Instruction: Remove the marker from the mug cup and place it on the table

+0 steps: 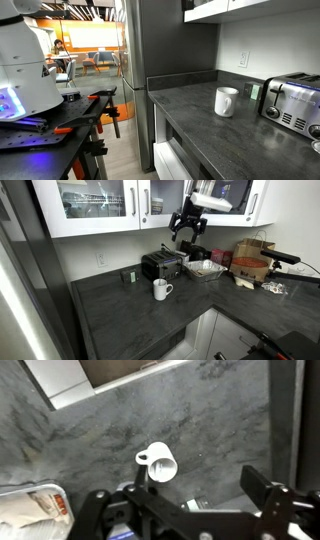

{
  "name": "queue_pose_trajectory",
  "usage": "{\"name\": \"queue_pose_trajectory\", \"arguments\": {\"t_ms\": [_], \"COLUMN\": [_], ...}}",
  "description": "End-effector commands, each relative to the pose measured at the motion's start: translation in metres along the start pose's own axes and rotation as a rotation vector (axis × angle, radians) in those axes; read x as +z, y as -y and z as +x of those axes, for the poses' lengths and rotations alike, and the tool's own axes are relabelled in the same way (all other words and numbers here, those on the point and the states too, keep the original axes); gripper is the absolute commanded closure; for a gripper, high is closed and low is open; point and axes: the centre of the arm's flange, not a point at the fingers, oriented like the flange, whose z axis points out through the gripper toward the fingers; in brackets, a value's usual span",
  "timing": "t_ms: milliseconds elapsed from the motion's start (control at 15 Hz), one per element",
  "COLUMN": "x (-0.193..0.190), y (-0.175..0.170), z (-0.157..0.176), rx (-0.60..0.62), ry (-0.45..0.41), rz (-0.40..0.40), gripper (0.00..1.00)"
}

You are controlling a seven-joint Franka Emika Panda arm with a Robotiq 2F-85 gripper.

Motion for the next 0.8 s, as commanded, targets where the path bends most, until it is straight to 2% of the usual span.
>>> {"name": "queue_pose_trajectory", "arguments": {"t_ms": [0,333,733], "x": [0.05,0.135,0.206], "y": [0.019,0.024,0.032], "z": [0.057,0.088,0.112], "rx": [-0.01,0.002,0.078], "ry": [-0.051,0.016,0.042], "rz": [0.03,-0.035,-0.093], "gripper": [0.0,0.0,0.0]}}
